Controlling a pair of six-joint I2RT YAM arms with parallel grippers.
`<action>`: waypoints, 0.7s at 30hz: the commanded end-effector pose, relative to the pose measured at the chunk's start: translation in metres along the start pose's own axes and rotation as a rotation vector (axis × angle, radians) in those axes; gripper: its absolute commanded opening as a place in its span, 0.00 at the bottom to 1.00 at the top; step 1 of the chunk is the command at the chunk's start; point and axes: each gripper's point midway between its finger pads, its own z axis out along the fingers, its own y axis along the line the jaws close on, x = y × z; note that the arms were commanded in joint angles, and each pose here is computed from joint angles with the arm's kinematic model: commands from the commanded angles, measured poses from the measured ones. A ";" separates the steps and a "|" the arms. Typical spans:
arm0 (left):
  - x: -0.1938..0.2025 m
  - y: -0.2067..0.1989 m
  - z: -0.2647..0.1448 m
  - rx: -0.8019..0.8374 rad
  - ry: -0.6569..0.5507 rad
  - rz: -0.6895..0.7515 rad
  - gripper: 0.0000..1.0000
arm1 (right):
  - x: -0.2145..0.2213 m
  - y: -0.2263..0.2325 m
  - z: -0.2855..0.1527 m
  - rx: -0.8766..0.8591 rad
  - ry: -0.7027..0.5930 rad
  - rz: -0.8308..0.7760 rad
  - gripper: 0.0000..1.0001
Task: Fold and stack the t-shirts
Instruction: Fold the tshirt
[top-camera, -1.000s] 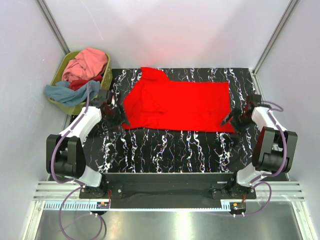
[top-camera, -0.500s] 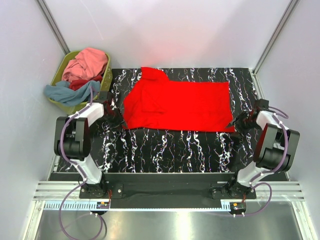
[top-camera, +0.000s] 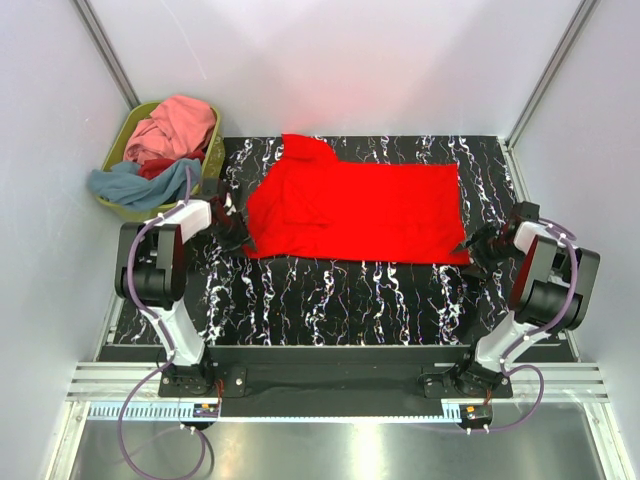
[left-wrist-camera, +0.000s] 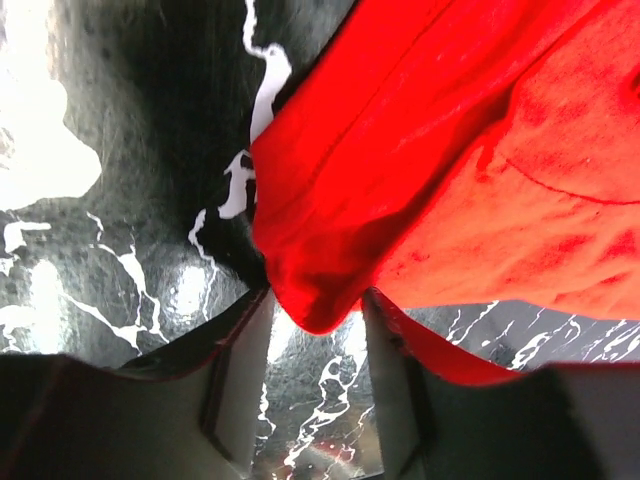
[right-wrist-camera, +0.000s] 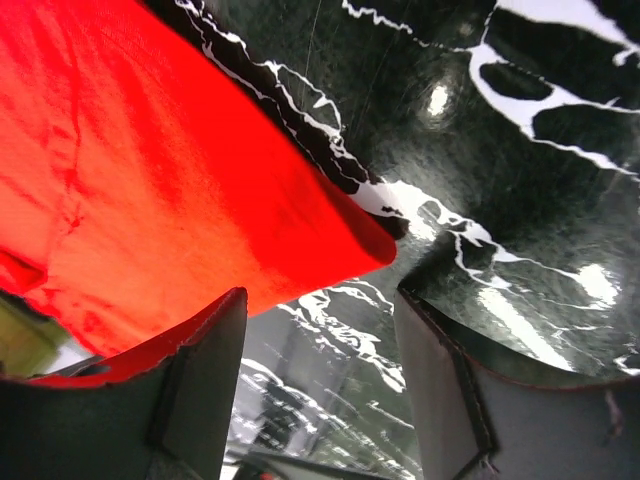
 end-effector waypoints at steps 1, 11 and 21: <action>-0.023 -0.006 -0.002 0.017 -0.052 0.015 0.40 | -0.007 0.006 0.005 -0.028 0.000 0.021 0.68; -0.033 -0.005 -0.003 0.006 -0.050 0.023 0.00 | -0.011 -0.013 0.021 0.050 -0.008 0.064 0.28; 0.007 0.024 -0.014 -0.103 0.005 -0.042 0.00 | -0.014 -0.054 -0.012 0.298 -0.076 0.002 0.00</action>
